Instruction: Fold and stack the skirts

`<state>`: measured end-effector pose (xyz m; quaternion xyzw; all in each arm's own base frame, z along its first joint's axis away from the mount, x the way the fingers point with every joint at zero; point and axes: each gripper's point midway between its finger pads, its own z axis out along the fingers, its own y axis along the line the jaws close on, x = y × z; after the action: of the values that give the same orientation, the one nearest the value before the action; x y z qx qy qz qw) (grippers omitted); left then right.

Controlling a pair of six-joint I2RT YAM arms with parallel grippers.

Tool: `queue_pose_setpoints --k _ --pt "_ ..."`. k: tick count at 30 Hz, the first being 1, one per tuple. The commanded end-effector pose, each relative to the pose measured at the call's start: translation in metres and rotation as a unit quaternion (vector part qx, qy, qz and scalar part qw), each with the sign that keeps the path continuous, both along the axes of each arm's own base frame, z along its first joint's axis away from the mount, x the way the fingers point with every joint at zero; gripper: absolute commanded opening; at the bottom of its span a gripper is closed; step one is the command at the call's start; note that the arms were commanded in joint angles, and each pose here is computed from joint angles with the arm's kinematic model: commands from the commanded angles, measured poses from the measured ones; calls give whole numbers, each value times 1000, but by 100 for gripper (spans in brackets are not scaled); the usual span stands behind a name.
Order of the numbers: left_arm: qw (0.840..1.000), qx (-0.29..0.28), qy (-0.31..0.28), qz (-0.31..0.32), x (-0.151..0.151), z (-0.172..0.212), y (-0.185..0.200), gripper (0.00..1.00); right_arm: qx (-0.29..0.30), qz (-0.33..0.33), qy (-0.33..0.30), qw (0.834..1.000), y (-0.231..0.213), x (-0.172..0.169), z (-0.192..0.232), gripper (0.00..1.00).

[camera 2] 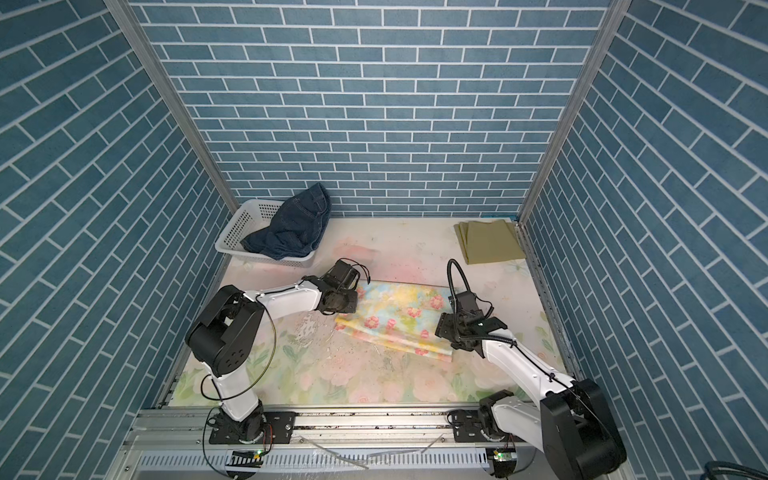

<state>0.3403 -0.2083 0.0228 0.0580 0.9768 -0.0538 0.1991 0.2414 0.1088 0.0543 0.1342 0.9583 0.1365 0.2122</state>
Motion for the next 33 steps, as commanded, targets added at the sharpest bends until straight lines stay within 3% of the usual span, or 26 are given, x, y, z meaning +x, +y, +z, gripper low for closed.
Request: queue_pose_setpoints --k 1,6,7,9,12,16,21,26,33 --pt "998 47 40 6 -30 -9 29 0 -9 10 -18 1000 2 13 15 71" --pt "998 31 43 20 -40 -14 35 0 3 20 -14 1000 11 19 14 70" --pt "998 27 46 21 -41 -16 36 11 6 21 -14 1000 13 20 14 70" --pt "998 14 48 27 -44 -19 37 43 6 24 -12 1000 16 21 14 69" --pt "998 -6 53 32 -47 -22 39 60 2 28 -11 1000 18 21 13 69" --pt "998 -10 55 38 -51 -25 45 65 1 33 -10 999 21 19 12 69" --pt "996 -35 79 35 -58 -39 43 66 0 39 -10 999 26 17 13 69" --pt "992 -54 109 25 -72 -59 36 58 0 39 -17 999 27 14 19 69" --pt "991 32 131 14 -92 -79 51 47 -1 37 -29 999 23 10 27 69"
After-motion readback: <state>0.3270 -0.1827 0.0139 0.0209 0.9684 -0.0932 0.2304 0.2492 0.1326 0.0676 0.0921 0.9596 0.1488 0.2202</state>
